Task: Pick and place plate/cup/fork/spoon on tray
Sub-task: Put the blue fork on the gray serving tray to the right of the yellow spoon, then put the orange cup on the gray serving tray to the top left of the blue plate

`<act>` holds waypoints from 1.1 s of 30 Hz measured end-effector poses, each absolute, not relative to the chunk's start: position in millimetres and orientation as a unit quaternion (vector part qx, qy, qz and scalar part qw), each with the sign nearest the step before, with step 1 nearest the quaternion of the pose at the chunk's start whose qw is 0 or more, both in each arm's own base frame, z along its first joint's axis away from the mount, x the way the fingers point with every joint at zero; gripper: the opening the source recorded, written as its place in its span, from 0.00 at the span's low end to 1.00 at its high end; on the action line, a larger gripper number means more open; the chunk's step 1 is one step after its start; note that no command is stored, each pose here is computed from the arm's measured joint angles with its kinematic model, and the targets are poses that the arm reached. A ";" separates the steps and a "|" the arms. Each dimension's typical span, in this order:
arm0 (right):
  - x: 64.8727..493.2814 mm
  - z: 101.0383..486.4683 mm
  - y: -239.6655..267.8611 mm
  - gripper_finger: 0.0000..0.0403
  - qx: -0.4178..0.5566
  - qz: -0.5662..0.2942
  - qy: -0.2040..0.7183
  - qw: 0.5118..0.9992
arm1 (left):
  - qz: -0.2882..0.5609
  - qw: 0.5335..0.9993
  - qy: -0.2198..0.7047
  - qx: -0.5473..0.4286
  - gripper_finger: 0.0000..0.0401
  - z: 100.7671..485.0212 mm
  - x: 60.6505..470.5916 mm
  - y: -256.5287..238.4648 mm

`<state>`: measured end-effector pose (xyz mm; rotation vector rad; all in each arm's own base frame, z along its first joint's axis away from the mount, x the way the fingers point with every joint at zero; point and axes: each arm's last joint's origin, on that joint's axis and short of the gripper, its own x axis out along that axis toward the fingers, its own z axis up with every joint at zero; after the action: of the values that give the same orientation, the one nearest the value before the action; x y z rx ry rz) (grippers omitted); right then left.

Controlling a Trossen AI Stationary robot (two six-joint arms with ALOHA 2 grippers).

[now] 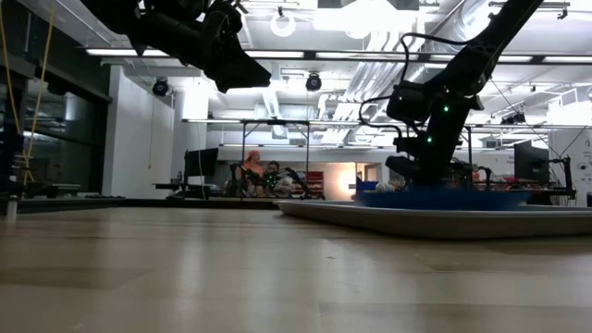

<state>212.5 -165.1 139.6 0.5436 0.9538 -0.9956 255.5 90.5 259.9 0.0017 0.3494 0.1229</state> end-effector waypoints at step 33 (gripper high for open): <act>193.0 150.5 -166.1 0.00 0.205 -0.484 0.474 0.707 | 0.060 0.981 0.186 -0.002 0.33 257.6 254.7 90.1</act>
<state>193.0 -166.1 150.5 0.4545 1.0540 -1.0748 254.7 90.1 257.6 -0.0031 0.3746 0.1203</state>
